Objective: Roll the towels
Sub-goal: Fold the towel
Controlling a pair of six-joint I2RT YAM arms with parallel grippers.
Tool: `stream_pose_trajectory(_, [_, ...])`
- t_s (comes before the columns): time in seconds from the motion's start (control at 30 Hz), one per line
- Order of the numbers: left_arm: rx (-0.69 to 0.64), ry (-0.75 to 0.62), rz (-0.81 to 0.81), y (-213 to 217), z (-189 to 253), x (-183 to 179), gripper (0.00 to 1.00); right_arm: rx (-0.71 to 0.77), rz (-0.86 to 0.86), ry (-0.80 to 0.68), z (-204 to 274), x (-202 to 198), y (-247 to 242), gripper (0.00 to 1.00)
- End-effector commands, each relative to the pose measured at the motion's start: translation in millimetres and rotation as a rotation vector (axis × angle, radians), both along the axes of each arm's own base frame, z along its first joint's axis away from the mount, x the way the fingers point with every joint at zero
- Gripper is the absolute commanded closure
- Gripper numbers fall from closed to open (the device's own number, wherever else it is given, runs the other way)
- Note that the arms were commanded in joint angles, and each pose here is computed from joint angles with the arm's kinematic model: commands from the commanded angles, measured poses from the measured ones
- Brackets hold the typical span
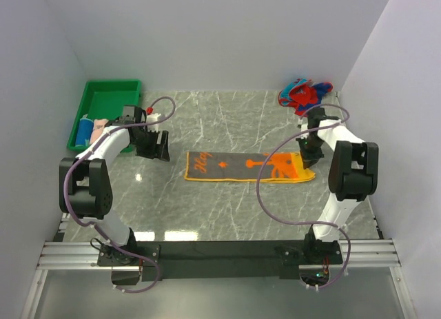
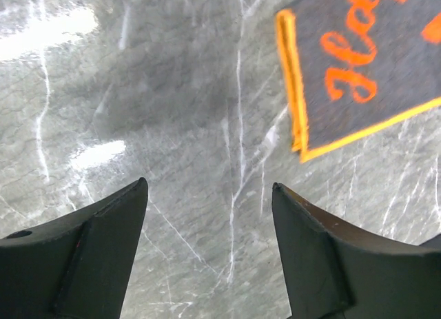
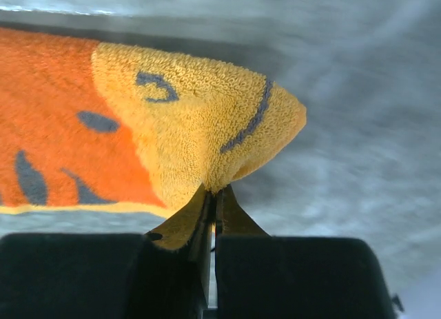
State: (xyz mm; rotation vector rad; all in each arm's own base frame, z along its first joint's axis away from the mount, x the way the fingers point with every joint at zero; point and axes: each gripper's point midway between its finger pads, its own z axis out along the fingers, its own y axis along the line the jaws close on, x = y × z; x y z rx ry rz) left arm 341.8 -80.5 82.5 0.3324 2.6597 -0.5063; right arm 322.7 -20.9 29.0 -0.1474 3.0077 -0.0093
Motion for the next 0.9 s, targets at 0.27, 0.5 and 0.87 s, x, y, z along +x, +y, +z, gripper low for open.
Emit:
stream_pose_trajectory(0.27, [-0.092,-0.043,-0.05,-16,30,3,0.01,0.138,0.152,-0.079,64,11,60,1.0])
stream_pose_trajectory(0.5, [-0.099,-0.04,-0.036,-16,36,5,0.01,0.311,0.227,0.007,58,2,122,1.0])
stream_pose_trajectory(0.87, [-0.097,-0.026,-0.023,-15,30,-3,0.0,0.403,0.271,0.082,39,5,172,1.0])
